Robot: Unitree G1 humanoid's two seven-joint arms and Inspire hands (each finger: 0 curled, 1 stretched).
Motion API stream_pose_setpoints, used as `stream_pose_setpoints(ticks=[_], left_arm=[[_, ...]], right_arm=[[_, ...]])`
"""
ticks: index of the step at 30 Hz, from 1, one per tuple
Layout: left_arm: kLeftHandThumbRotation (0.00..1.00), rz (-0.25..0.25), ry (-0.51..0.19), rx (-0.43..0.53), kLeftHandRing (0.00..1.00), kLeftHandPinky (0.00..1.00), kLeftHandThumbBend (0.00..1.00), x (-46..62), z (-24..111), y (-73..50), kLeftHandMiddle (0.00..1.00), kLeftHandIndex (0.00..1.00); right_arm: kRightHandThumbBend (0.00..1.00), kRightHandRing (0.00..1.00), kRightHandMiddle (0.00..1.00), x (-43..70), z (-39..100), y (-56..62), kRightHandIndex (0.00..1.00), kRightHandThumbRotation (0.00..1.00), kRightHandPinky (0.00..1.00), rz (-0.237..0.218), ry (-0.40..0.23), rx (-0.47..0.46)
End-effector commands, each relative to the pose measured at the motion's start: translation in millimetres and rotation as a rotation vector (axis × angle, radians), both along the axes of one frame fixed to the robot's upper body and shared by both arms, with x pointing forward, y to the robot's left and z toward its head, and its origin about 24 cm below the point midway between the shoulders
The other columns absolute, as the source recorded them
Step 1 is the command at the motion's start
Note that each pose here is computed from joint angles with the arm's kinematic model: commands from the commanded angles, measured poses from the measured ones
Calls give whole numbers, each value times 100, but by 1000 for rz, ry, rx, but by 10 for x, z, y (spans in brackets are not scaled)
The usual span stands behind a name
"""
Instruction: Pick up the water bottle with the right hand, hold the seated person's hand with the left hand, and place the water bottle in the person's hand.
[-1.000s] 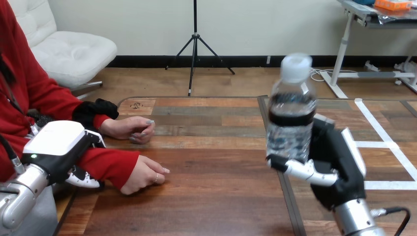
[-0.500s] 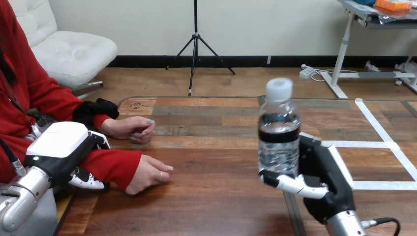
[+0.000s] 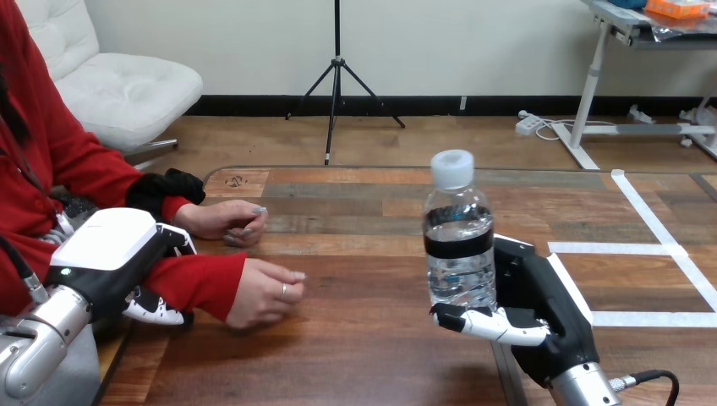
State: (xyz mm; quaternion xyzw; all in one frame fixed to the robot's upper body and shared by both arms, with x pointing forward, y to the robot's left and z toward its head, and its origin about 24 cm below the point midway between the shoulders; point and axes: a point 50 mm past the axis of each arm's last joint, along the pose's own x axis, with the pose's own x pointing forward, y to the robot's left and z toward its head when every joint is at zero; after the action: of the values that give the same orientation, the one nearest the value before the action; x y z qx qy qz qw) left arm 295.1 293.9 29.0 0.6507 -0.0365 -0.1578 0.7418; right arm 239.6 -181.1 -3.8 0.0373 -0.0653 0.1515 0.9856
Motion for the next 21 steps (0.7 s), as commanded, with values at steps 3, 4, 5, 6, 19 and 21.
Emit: stream_pose_setpoints(ticks=[3, 4, 5, 6, 19, 21], left_arm=[[16, -81, -166, -140, 47, 42, 73, 240, 265, -314, 52, 54], [15, -82, -167, -146, 46, 41, 73, 238, 267, -314, 52, 54], [14, -82, -168, -149, 46, 41, 73, 236, 268, -315, 52, 54], [14, -82, -171, -155, 46, 41, 73, 234, 270, -316, 52, 54], [13, -103, -179, -192, 44, 39, 72, 228, 296, -343, 50, 51], [13, -106, -180, -195, 44, 38, 73, 230, 297, -353, 50, 51]], right_arm=[[90, 16, 26, 234, 286, 16, 40, 0, 12, 14, -137, -15], [90, 16, 27, 233, 282, 15, 40, 0, 12, 15, -135, -13], [90, 16, 27, 232, 279, 14, 40, 0, 12, 16, -133, -12], [90, 16, 27, 230, 274, 13, 40, 0, 12, 16, -132, -17], [90, 16, 26, 219, 216, -3, 40, 0, 13, 23, -115, -37], [90, 16, 26, 219, 207, -4, 40, 0, 13, 24, -114, -40]])
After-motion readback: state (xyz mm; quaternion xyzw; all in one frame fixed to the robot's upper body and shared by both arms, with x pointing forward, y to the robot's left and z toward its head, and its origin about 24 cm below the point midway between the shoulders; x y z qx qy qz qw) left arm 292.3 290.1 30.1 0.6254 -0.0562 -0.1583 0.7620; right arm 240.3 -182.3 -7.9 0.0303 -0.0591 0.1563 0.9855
